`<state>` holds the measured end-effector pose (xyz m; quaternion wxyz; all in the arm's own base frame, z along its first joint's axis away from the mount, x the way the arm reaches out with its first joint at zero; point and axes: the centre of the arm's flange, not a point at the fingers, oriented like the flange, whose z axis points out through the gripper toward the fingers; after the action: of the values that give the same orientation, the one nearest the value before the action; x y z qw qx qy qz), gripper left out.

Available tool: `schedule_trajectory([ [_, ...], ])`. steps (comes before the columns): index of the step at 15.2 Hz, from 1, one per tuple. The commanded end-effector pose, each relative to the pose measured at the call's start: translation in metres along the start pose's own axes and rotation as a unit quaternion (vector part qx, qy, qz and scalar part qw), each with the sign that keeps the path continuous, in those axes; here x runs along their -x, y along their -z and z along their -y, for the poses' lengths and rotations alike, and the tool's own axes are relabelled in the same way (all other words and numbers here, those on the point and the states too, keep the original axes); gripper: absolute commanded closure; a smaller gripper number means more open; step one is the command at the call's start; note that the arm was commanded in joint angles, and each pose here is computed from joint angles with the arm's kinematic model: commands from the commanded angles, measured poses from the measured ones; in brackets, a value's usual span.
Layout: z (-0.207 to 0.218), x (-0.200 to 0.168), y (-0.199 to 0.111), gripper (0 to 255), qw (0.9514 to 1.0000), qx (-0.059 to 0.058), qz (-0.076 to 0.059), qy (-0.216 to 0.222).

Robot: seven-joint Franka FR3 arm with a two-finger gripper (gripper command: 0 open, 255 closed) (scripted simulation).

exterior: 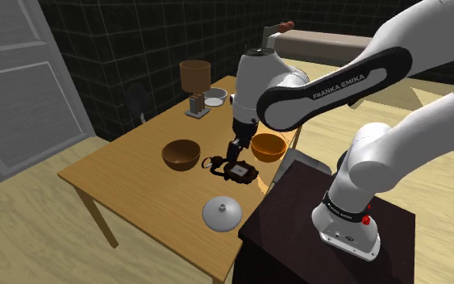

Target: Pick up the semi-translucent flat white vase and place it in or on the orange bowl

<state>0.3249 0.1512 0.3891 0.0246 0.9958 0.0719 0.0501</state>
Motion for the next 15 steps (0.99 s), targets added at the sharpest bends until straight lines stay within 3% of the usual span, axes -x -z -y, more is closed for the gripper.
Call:
schedule_trajectory([
  [1,0.014,0.001,-0.024,0,1.0000,0.000,0.002,-0.002],
  [12,0.090,0.005,-0.148,0,0.9998,0.005,0.018,-0.009],
  [15,0.094,0.005,-0.166,0,0.9998,0.006,0.019,-0.009],
])
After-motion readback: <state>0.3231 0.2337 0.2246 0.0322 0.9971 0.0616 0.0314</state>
